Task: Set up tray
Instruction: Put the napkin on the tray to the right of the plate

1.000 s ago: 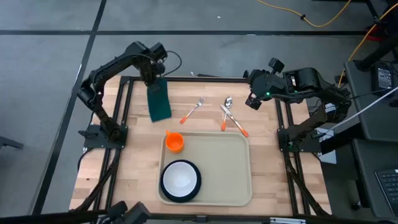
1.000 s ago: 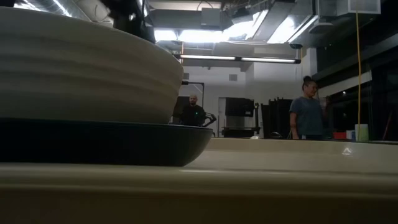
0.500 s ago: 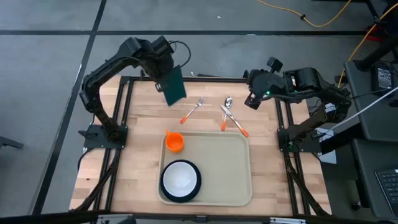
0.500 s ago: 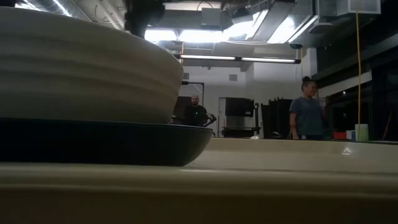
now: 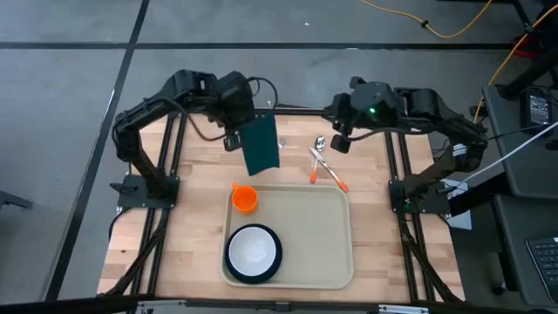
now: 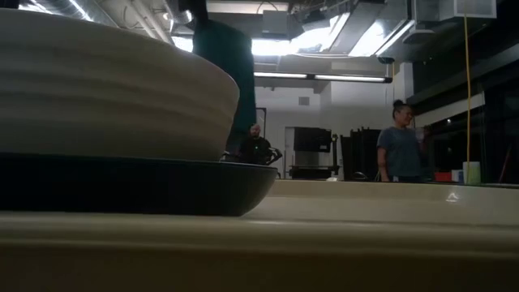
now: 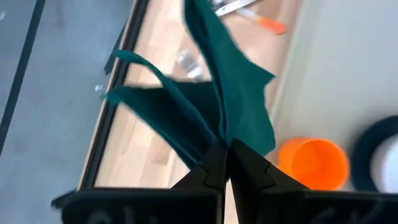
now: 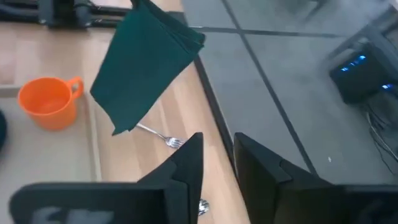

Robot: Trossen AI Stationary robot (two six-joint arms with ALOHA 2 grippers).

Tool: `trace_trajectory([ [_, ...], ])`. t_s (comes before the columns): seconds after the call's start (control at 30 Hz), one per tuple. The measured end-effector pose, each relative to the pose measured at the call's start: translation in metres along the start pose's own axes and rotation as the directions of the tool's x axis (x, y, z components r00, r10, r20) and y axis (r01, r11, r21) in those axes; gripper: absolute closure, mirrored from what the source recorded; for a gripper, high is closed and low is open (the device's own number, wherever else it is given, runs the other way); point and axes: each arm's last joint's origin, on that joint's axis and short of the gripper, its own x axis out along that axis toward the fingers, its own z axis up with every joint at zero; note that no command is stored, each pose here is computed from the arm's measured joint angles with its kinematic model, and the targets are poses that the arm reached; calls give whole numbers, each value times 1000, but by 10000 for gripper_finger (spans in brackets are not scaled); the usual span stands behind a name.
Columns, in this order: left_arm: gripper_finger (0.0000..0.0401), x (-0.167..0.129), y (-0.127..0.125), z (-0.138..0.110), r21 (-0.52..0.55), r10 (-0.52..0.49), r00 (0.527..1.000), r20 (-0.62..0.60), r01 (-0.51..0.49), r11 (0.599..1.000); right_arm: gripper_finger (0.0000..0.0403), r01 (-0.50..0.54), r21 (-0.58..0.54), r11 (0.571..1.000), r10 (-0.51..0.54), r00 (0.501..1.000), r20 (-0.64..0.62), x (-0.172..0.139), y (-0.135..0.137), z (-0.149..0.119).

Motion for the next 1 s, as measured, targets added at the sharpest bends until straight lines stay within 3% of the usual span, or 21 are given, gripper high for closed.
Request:
trace_trajectory([
  [0.33, 400, -23, -49, 1, 113, -72, 994, 84, 63, 992, 150, -192, 42, 981, 194, 979, -58, 82, -5, 9],
  [0.5, 400, -26, -64, -1, 123, -82, 992, 93, 70, 990, 91, -318, 75, 945, 321, 946, -34, 125, 0, 13],
  [0.7, 400, -28, -74, -3, 135, -105, 990, 90, 92, 987, 72, -374, 86, 924, 380, 922, -76, 160, 11, 10],
  [1.0, 400, -29, -76, -4, 144, -142, 986, 82, 129, 981, 71, -372, 68, 926, 376, 925, -51, 155, 8, 12],
])
